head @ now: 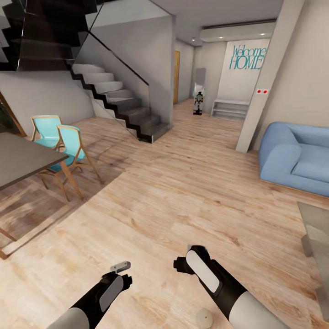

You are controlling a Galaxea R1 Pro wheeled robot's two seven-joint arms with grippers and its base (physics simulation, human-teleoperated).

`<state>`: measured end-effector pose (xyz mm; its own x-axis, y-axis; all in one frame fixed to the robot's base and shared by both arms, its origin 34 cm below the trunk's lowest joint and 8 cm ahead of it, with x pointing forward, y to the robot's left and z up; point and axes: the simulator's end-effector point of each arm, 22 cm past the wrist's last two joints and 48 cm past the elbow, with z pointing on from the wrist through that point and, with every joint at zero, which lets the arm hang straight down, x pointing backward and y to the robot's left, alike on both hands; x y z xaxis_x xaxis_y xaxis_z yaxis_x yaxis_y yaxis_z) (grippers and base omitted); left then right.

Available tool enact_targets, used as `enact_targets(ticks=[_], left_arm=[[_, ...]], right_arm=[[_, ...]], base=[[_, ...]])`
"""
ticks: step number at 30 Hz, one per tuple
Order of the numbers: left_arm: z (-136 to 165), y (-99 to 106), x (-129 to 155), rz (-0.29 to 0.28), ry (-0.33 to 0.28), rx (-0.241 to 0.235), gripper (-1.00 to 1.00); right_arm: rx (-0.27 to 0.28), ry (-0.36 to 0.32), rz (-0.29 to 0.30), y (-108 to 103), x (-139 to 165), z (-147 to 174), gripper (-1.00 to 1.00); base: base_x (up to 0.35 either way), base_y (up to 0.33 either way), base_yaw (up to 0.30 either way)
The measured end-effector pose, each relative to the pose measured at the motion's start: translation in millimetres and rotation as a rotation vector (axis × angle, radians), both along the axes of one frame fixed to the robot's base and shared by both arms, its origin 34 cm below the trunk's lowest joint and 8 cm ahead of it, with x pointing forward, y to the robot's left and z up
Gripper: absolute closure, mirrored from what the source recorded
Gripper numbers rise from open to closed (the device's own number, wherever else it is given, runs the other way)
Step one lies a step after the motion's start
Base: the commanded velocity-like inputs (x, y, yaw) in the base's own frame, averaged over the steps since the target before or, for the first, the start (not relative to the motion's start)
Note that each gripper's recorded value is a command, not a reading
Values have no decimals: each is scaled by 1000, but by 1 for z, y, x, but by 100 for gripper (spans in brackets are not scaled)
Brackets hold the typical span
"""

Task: Place each of the two pumpkins and all three candles from the living room inside a cabinet in the living room (use any cabinet), then make sure every cabinet is closed, and position the cauldron so it is next to a table in the living room.

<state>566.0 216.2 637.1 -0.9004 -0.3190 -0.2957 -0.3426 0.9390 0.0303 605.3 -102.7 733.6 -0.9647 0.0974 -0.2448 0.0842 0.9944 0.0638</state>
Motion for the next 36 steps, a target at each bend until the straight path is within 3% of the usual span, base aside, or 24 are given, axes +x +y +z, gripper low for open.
enact_targets(ticks=[16, 36], left_arm=[[0, 2, 0, 0, 0, 2, -100], [0, 0, 0, 0, 0, 0, -100]], right_arm=[[0, 0, 0, 0, 0, 0, -100], [0, -1, -1, 0, 0, 0, -100]], base=[[245, -66, 0], [46, 20, 0]])
